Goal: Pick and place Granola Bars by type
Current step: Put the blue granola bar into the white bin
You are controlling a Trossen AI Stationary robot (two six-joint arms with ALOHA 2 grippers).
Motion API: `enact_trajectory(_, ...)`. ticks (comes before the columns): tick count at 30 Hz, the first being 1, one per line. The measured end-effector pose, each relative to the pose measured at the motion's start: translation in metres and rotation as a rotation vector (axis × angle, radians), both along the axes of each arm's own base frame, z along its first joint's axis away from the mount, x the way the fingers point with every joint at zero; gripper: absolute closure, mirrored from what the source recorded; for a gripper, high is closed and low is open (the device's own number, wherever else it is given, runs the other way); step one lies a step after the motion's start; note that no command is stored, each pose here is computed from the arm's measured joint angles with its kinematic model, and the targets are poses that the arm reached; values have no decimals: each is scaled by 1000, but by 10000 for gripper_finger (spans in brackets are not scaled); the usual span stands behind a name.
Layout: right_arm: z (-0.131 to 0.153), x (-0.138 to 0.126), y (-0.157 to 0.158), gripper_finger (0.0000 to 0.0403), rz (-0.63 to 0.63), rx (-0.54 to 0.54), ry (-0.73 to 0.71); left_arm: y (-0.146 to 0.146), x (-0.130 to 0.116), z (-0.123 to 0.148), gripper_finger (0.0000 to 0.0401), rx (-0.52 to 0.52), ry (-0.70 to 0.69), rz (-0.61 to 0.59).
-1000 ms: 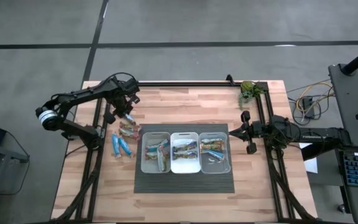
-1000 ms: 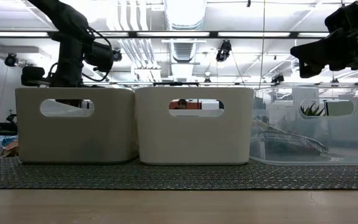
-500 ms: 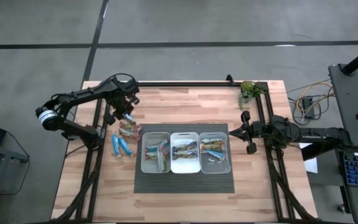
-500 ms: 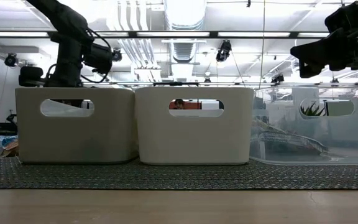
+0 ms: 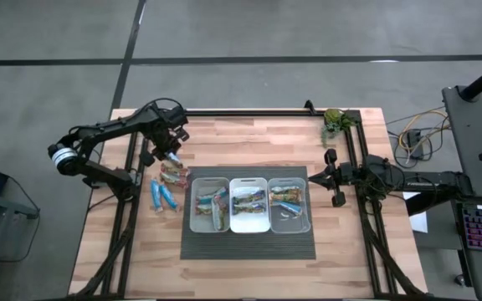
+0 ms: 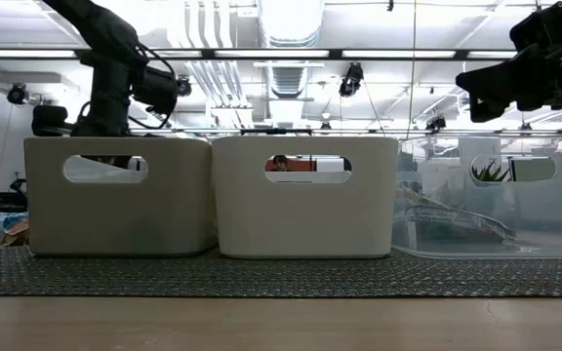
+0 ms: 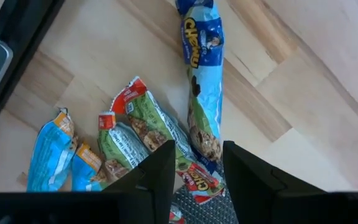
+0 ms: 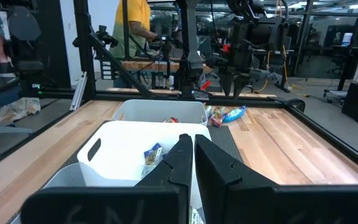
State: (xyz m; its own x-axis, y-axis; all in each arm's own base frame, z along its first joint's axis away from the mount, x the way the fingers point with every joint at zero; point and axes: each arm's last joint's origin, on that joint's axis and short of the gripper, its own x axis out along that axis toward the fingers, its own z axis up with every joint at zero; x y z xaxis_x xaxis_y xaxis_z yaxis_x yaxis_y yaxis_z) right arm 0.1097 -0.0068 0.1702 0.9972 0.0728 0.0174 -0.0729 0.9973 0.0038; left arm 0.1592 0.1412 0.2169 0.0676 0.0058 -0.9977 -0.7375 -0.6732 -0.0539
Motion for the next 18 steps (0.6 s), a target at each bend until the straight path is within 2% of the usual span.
enact_trajectory(18, 0, 0, 0, 394, 0, 0, 0, 1, 2, 0, 284, 1, -27, 2)
